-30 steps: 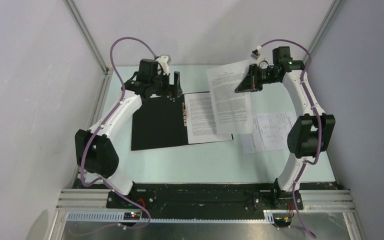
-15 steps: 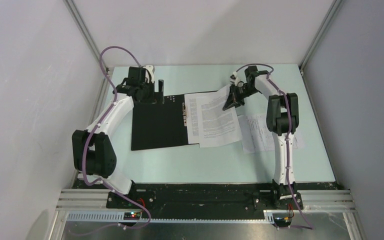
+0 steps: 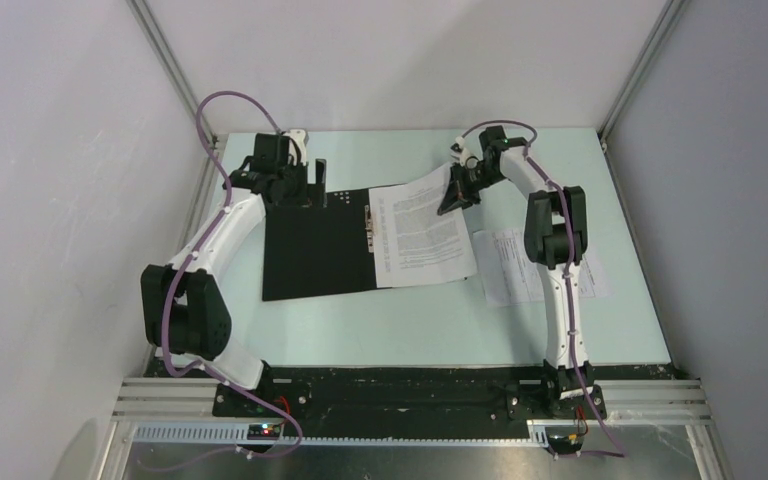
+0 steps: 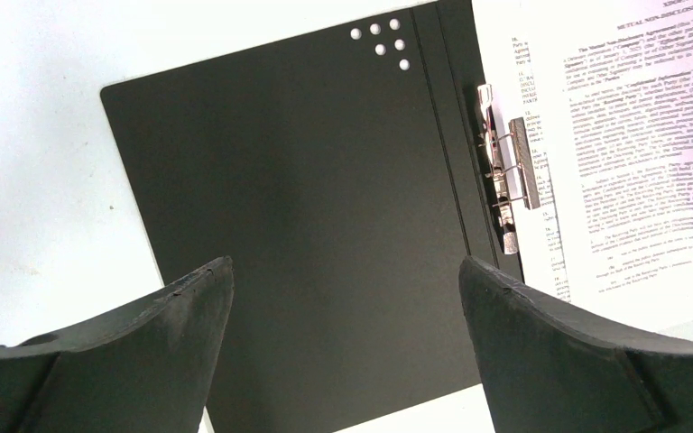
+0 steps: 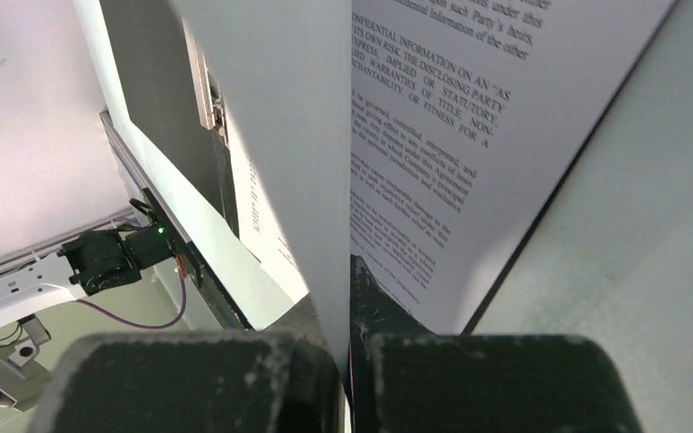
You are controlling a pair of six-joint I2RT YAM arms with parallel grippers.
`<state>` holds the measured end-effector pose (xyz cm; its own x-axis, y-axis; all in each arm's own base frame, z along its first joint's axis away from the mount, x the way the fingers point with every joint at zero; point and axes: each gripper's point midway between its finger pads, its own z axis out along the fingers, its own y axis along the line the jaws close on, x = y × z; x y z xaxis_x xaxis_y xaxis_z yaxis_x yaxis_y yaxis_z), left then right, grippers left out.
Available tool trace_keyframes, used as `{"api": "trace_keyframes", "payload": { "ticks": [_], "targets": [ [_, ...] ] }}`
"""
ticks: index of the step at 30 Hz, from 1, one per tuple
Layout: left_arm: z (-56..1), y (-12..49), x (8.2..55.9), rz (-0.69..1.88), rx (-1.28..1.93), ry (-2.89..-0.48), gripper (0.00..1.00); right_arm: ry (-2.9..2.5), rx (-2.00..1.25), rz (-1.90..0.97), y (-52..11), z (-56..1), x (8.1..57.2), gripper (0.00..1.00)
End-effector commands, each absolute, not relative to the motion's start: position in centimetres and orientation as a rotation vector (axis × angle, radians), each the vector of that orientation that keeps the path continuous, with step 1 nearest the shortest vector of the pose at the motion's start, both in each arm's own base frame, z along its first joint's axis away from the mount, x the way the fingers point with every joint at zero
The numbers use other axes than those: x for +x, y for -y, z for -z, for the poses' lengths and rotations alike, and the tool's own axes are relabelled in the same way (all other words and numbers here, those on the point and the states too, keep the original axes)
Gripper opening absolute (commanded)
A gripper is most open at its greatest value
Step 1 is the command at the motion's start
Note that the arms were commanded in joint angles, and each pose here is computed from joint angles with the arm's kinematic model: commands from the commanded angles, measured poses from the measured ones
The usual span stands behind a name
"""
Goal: Put the files into the folder
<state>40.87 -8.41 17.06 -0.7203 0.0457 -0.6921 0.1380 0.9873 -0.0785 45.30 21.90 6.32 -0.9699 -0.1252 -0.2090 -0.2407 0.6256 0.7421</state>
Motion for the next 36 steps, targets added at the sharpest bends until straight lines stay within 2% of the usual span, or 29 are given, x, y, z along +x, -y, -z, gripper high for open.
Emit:
{"api": "trace_keyframes", "payload": {
  "ticks": [1,36],
  "targets": [
    [-18.9,8.2,40.8,0.149,0.148,-2.315,0.99,-2.672,-0.366,-1.265,-23.3,-6.7,46.0,0.00],
    [-18.3,8.6,40.8,0.139,0.166,-2.330,0.98,-2.643,-0.447,-1.269,-25.6,-5.3,46.8,0.00]
  ]
}}
